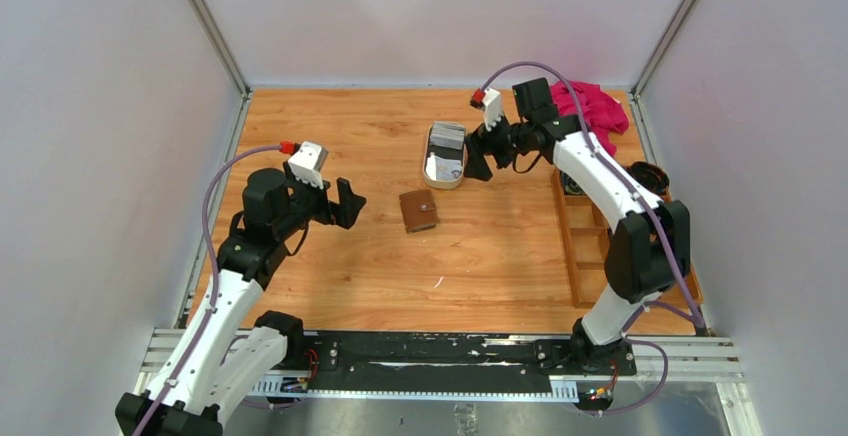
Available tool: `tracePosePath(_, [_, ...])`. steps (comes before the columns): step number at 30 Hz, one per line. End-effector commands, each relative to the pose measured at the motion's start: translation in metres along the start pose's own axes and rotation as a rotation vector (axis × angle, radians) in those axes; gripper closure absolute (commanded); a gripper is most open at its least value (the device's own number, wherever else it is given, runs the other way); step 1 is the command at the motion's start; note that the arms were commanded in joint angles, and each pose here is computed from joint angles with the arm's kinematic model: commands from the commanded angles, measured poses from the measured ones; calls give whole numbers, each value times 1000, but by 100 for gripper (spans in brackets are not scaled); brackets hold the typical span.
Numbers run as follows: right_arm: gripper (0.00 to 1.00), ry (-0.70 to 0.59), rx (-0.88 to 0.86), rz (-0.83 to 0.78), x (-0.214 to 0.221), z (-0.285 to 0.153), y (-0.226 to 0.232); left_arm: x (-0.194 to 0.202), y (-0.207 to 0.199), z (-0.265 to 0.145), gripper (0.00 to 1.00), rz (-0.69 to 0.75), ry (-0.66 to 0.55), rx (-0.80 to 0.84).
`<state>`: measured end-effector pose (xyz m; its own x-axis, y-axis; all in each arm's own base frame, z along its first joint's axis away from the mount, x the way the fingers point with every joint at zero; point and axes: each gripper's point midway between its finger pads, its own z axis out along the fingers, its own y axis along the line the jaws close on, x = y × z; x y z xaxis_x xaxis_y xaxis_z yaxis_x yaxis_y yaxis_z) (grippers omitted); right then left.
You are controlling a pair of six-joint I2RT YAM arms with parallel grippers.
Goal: Put the credit cards into the card holder
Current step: Move the card holder to the center of the board.
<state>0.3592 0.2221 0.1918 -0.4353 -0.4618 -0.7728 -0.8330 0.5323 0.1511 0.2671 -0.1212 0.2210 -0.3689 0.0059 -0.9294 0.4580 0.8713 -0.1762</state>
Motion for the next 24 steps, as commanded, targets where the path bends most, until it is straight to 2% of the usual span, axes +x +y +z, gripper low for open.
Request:
tracePosePath(1, [13, -32, 92, 147, -21, 13, -30, -1, 11, -2, 0, 41, -12, -58])
tracePosePath(7, [14, 4, 34, 156, -9, 36, -33, 6, 13, 0, 0, 31, 19, -67])
tracePosePath(16, [14, 20, -179, 139, 18, 54, -2, 11, 15, 2, 0, 26, 39, -72])
tracePosePath(24, [15, -9, -322, 51, 31, 53, 24, 15, 19, 4, 0, 26, 56, -88])
